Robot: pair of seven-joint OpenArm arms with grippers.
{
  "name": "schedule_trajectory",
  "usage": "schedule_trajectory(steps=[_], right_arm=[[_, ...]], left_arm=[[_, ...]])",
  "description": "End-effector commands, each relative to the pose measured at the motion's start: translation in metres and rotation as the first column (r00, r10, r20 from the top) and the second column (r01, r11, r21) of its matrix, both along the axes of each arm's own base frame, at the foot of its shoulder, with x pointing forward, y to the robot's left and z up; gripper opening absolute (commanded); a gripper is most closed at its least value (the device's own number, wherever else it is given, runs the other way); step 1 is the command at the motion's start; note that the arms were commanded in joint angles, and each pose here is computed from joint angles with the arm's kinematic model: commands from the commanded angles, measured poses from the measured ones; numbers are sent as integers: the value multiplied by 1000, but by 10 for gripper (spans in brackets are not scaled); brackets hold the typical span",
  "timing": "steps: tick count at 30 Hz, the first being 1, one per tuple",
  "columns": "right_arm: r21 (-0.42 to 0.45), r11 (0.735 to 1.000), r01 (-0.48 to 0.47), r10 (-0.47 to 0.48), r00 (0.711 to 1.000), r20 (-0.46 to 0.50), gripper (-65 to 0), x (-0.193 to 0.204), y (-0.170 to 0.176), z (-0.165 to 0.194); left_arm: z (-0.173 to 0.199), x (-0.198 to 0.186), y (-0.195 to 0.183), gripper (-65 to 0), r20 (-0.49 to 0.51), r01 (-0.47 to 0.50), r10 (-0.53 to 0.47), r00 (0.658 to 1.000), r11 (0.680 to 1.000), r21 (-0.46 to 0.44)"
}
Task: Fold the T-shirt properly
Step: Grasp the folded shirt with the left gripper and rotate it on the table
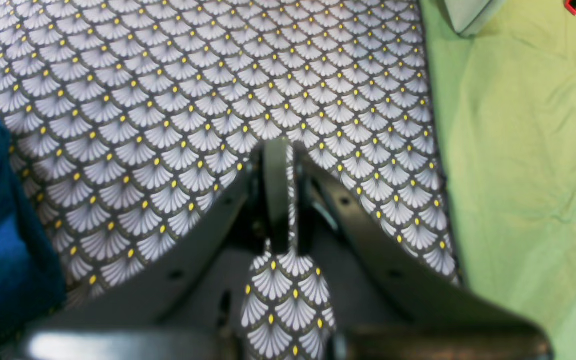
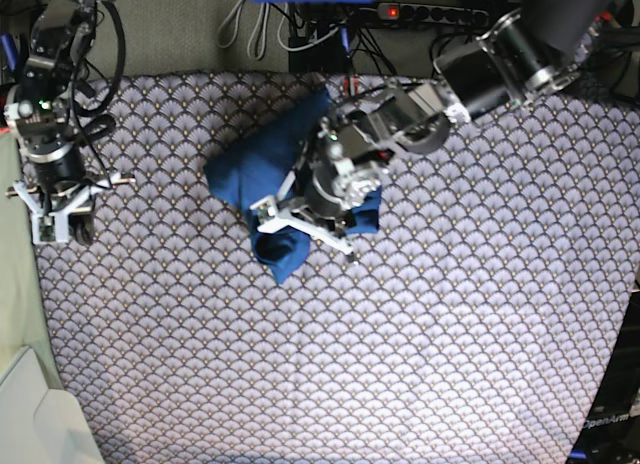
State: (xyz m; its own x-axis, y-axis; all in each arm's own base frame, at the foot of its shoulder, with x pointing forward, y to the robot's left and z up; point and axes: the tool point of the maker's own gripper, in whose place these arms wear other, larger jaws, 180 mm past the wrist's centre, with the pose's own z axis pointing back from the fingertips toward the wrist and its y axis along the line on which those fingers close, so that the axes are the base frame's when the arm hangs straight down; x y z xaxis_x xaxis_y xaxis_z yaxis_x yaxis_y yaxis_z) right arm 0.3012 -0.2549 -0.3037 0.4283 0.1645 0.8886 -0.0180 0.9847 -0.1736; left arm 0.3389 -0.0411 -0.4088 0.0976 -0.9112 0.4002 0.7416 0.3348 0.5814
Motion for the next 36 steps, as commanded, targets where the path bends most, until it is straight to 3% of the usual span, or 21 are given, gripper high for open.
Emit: schedule_trajectory(steps=[1, 8, 11, 16, 23, 32, 34, 36], right_arm=[[-17, 1000, -11, 11, 999, 46, -650, 4, -2, 13], [-23, 1000, 17, -16, 999, 49, -650, 2, -12, 15], [-29, 999, 31, -29, 998, 51, -650, 0, -17, 17], [-31, 998, 46, -44, 998, 54, -650, -1, -22, 18], [-31, 998, 46, -44, 998, 54, -650, -1, -22, 18], [-31, 998, 46, -44, 998, 54, -650, -1, -22, 18], [-31, 999, 44, -43, 998, 54, -650, -1, -22, 18], [-31, 999, 44, -43, 997, 57, -650, 0, -22, 19]], left_arm=[[12, 7, -13, -647, 45, 32, -31, 998, 999, -14], [13, -4, -45, -648, 109, 232, -242, 964, 968, 94], [21, 0, -50, -648, 163, 256, -274, 948, 959, 124], [34, 11, -54, -647, 226, 256, -289, 930, 952, 165], [33, 35, -51, -647, 233, 232, -283, 931, 947, 223], [34, 34, -54, -644, 225, 228, -274, 935, 950, 212], [33, 32, -58, -625, 213, 229, -269, 939, 954, 196], [32, 32, -57, -565, 183, 209, -238, 954, 964, 166]])
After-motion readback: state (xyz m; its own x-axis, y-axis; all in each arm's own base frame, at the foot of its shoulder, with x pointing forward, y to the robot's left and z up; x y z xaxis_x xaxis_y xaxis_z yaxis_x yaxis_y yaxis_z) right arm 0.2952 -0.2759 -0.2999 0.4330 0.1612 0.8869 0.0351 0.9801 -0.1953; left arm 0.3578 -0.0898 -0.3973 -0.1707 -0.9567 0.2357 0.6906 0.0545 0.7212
